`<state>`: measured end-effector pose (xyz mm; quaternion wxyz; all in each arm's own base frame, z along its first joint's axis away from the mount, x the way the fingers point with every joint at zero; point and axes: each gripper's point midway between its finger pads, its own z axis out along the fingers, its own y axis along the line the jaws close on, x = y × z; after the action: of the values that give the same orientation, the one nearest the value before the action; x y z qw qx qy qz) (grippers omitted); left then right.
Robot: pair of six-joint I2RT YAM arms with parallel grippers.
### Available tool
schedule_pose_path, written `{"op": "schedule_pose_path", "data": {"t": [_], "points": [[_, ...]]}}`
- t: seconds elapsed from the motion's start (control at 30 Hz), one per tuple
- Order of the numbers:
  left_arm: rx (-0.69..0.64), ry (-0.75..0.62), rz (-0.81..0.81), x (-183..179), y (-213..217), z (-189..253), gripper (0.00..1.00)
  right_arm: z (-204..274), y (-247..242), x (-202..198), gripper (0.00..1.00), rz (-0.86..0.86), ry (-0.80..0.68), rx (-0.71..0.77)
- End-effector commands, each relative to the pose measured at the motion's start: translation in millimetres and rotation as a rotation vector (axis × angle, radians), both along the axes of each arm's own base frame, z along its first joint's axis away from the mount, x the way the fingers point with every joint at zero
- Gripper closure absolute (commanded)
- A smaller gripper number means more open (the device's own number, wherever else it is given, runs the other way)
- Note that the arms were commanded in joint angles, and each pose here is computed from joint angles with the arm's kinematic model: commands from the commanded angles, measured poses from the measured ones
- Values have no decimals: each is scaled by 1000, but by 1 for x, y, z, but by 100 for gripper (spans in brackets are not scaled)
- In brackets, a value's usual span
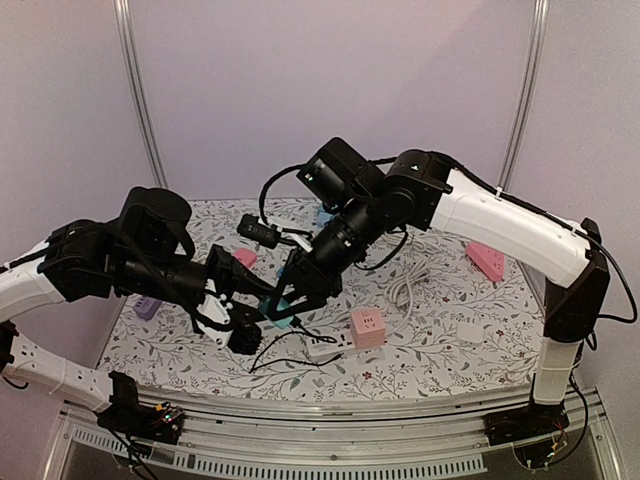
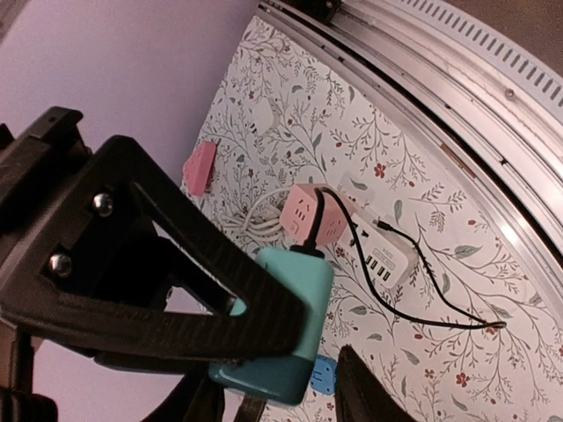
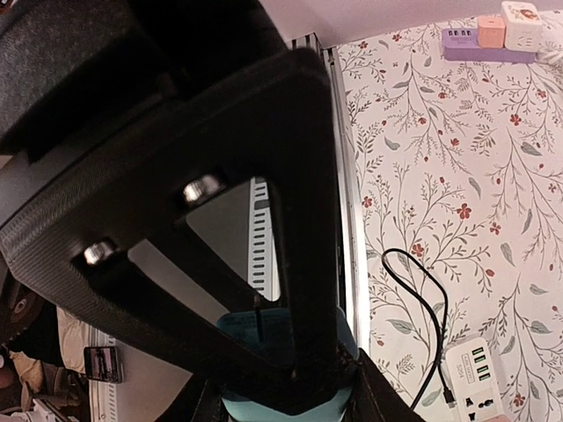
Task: Insert the plug
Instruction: Pick up the plug from the center of the board.
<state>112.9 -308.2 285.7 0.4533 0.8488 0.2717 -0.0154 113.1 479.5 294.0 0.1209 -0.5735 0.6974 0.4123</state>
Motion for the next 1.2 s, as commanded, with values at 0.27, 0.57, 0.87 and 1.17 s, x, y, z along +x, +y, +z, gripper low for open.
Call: {"op": "schedule_pose_path", "data": {"t": [0.27, 0.57, 0.87, 1.17], "points": [[-57, 81, 79, -2, -12, -1, 100, 23, -2, 5, 77, -7, -69, 75], [-276, -265, 275, 50, 1, 23, 100, 68, -39, 77, 1, -417, -182, 165], [-505, -765, 500, 117, 64, 124, 100, 129, -86, 124, 1, -806, 198, 512], [-368, -1134, 422, 123, 90, 137, 100, 138, -14, 115, 23, -654, 480, 614]]}}
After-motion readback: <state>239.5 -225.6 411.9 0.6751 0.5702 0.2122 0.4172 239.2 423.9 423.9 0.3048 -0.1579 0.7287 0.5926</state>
